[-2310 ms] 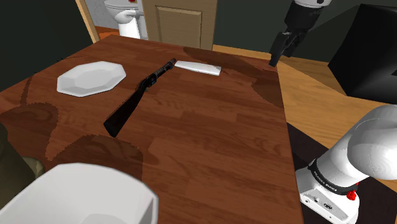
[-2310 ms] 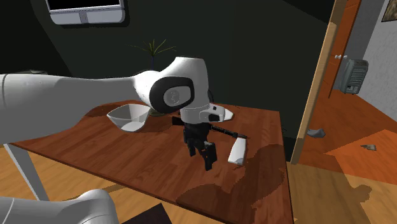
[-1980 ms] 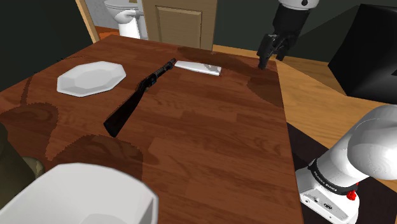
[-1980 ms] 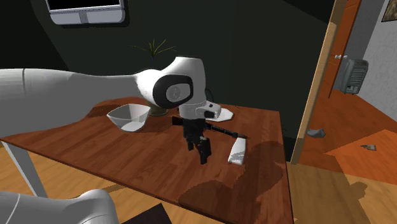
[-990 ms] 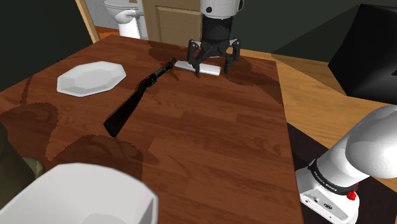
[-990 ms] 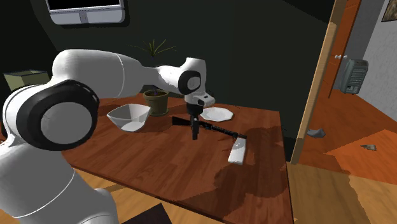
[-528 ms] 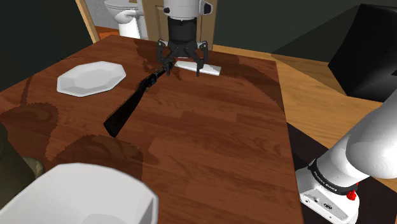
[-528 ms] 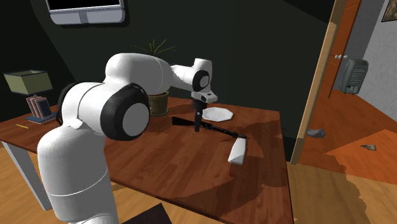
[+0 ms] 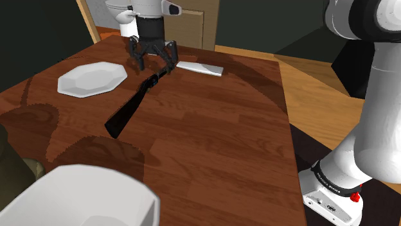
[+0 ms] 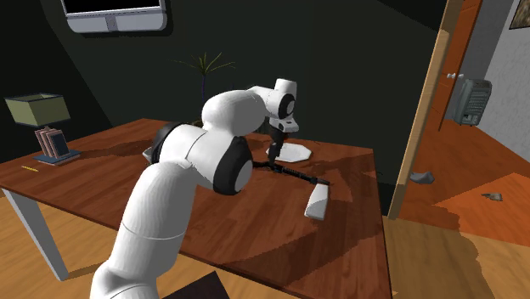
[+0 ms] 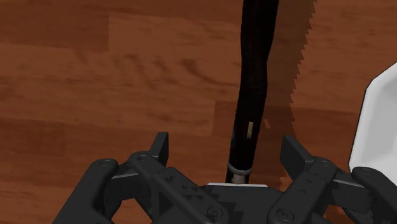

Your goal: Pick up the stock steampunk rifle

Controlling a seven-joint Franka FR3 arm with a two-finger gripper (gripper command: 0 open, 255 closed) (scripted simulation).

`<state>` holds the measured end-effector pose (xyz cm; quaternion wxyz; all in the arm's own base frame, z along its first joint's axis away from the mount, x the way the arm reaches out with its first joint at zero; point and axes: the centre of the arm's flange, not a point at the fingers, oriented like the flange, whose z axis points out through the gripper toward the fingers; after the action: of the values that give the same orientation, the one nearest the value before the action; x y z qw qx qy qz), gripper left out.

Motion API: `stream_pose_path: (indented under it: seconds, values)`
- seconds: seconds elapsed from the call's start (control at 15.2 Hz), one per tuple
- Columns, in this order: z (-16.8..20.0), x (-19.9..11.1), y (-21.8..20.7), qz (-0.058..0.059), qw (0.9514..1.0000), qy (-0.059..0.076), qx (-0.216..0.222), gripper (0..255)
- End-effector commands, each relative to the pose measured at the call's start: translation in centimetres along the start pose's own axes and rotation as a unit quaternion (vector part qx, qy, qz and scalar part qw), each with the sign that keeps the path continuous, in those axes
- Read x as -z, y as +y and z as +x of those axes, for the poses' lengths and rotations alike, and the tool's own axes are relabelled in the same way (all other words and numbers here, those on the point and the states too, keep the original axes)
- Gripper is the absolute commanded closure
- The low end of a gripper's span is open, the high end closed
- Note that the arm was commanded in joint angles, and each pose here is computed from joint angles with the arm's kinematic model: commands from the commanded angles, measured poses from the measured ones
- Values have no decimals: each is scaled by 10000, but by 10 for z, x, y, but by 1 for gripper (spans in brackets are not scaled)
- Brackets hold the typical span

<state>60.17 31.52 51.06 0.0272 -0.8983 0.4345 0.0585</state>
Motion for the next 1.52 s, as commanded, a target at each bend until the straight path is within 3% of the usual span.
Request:
stream_pose_path:
  seconds: [0.0,0.66,0.73,1.45]
  values:
    - [8,-5,-23,22,9995,-62,-303,0]
    - [14,-44,-24,22,9995,-63,-306,0]
    - [14,-44,-24,22,9995,-63,-306,255]
    - [12,-34,-24,22,9995,-63,-306,255]
